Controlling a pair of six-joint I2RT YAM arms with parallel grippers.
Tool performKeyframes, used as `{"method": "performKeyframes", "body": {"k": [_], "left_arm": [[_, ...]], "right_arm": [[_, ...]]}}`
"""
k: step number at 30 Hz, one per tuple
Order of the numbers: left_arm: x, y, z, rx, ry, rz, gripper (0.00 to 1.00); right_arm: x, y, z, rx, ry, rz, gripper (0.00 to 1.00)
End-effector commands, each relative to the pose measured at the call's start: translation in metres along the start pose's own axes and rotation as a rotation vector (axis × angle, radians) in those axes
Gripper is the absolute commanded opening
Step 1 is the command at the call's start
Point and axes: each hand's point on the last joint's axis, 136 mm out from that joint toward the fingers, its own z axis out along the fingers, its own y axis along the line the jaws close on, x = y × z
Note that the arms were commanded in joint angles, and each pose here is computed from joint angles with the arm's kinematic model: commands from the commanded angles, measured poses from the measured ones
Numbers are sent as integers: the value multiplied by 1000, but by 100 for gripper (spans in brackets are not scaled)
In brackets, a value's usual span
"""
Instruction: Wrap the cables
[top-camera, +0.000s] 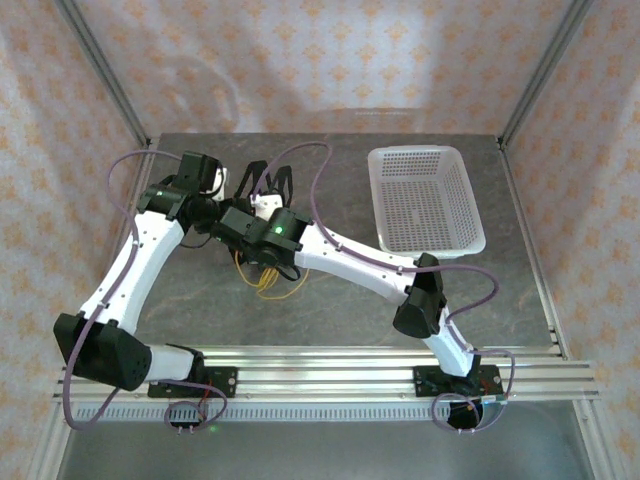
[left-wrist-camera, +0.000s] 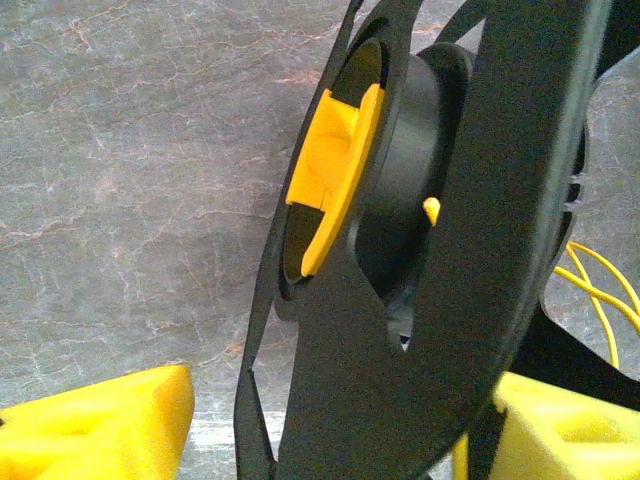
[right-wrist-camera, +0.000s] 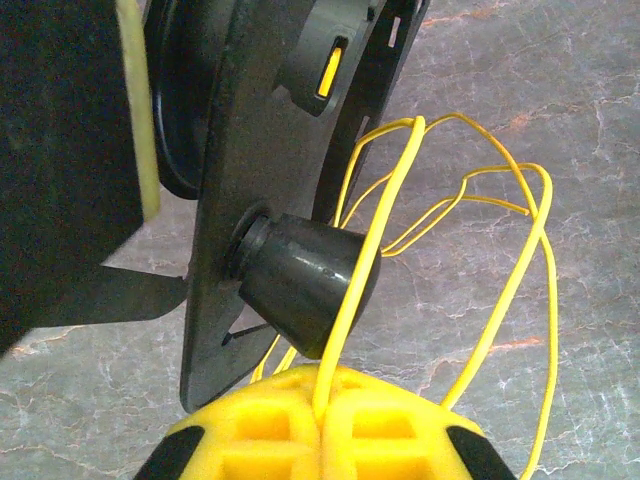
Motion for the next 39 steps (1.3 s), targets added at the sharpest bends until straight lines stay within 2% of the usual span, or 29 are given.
{"method": "performKeyframes", "body": {"k": [1, 20, 33, 37, 39], "left_arm": [[-2, 1, -4, 0, 13, 12, 71], [-10, 7, 7, -37, 30, 30, 51], [-10, 8, 13, -41, 43, 32, 32], [-10, 9, 15, -46, 44, 30, 22], [-10, 11, 15, -54, 45, 30, 9]], "right_arm": [[-2, -4, 2, 45, -30, -19, 0], [8, 1, 13, 45, 3, -48, 0], [14, -1, 19, 59, 22, -52, 0], [16, -4, 20, 71, 25, -51, 0], [17, -6, 20, 78, 25, -51, 0]]}}
